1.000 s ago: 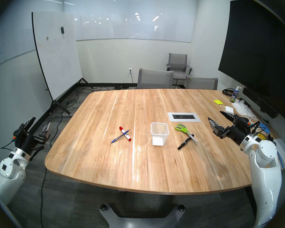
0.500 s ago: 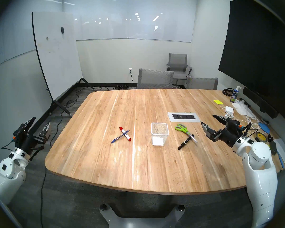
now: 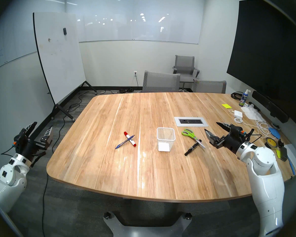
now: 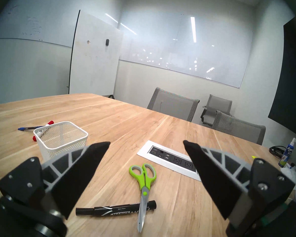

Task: Place the pen, the marker, and the scissors into the pen holder

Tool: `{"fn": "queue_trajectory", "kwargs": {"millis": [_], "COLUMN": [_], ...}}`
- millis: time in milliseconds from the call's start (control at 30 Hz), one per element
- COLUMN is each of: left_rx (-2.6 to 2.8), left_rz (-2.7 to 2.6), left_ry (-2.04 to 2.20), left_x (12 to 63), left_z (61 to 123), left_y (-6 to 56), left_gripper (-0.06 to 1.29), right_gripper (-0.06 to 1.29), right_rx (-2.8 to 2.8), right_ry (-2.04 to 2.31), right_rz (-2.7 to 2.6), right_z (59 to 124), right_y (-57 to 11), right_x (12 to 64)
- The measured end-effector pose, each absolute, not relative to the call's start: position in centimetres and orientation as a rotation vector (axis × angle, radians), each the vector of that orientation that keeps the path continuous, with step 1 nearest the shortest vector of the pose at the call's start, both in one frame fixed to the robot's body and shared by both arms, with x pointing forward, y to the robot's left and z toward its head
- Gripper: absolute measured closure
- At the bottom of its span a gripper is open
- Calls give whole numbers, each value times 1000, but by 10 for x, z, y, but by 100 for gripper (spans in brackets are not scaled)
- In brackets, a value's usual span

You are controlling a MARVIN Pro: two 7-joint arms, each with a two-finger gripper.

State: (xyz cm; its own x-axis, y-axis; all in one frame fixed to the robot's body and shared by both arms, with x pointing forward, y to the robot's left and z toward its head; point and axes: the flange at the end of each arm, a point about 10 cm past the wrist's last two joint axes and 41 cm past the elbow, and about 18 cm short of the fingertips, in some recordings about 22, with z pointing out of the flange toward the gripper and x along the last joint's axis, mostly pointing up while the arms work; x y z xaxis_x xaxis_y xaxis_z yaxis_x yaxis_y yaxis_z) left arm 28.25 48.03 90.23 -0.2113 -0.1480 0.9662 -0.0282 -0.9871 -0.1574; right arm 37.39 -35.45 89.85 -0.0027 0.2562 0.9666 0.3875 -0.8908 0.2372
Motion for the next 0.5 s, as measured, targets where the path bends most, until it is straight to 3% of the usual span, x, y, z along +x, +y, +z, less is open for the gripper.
{"fn": "queue_trajectory", "kwargs": {"millis": [500], "left_rx": [-1922], "left_rz": [-2377], "left_ry": [216], "left_x": [283], "left_z": [902], "left_y": [480], "left_gripper": [-4], "right_gripper": [-1], "right_rx": [-2192], "right_ry": [-711], "right_rz": [-1946], "right_z": [889], "right_y": [-344], "right_x": [385]}}
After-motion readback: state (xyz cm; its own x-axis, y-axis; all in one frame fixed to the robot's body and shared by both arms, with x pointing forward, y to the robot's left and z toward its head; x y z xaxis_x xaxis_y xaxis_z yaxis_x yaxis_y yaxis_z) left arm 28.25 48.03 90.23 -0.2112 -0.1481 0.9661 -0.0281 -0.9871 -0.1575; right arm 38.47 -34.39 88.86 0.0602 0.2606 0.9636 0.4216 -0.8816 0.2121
